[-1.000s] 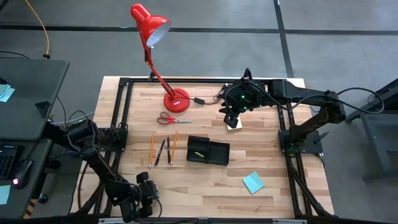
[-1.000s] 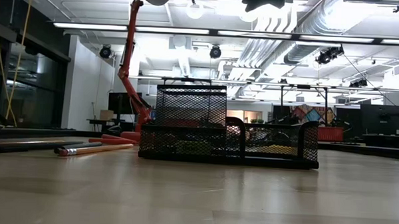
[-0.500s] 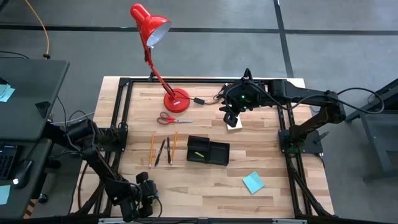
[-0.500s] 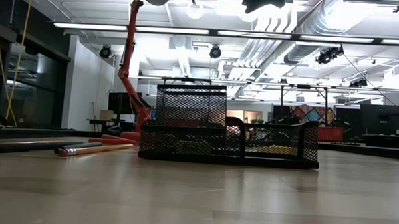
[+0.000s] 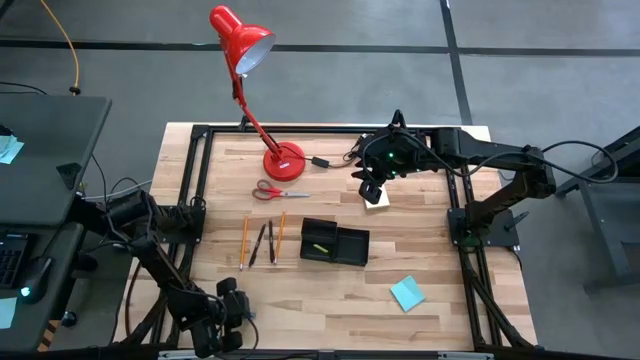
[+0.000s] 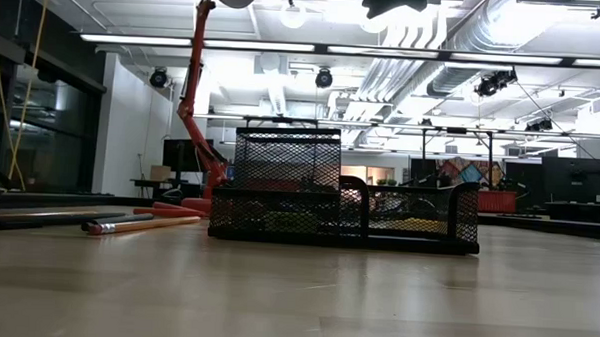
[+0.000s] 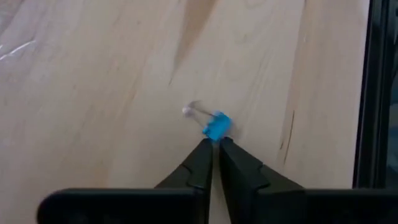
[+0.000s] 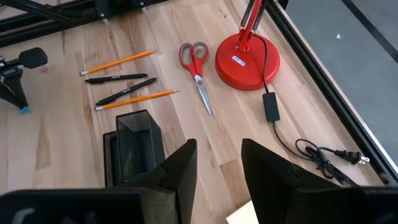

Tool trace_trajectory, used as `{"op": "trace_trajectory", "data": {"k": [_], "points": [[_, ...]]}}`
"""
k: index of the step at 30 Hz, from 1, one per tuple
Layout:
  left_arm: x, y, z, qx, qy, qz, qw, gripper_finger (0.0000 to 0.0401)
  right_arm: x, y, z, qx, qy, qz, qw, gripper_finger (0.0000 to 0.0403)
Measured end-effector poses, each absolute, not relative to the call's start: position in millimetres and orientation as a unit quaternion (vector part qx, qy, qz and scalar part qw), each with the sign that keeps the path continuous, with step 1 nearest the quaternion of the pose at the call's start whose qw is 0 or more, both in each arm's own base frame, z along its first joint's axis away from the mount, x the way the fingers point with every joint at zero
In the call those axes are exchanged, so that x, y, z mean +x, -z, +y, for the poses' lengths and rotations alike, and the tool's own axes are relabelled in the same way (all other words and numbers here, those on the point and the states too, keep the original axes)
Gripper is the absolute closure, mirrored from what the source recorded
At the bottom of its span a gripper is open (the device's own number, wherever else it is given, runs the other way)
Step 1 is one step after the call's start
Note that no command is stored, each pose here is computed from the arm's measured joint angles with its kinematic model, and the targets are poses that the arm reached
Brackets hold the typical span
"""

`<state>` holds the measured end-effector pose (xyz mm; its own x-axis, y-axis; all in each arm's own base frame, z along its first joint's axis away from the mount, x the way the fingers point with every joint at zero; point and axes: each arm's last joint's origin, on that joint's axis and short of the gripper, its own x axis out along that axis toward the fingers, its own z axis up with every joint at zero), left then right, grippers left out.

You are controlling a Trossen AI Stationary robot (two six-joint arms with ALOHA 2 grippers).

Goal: Pick and place office supplies into organizer
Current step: Put the blue binder clip into the black desk organizer

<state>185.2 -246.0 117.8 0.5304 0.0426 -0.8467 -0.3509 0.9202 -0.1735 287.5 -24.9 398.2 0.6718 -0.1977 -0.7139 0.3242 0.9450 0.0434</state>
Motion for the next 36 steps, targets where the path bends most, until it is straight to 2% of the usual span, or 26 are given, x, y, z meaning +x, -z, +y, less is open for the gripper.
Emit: {"op": "trace_trajectory", "data": {"k": [7,17,24,26,31,36], "points": [[184.7,-117.5,-244.9,-0.163,-0.121,0.471,0.858,0.0396,287.5,-398.2,-24.9,0.083,0.143,0.379,0.91,0.0281],[184.7,-117.5,-245.4,-0.13,-0.098,0.481,0.861,0.0351,288.7,-399.3,-25.0,0.084,0.143,0.371,0.914,0.0281],[187.9,-118.3,-240.7,-0.163,-0.139,0.459,0.862,0.0332,288.6,-399.2,-24.8,0.089,0.143,0.371,0.913,0.0281],[189.5,-119.7,-238.8,-0.198,-0.18,0.409,0.873,0.0332,288.6,-399.2,-24.7,0.089,0.14,0.372,0.913,0.0281],[187.8,-132.3,-240.7,-0.245,-0.254,0.165,0.921,0.0341,287.2,-397.7,-24.4,0.087,0.138,0.382,0.909,0.0281],[196.5,-131.3,-239.9,-0.219,-0.265,0.109,0.933,0.0355,285.8,-396.3,-24.0,0.09,0.132,0.393,0.906,0.0281]]}}
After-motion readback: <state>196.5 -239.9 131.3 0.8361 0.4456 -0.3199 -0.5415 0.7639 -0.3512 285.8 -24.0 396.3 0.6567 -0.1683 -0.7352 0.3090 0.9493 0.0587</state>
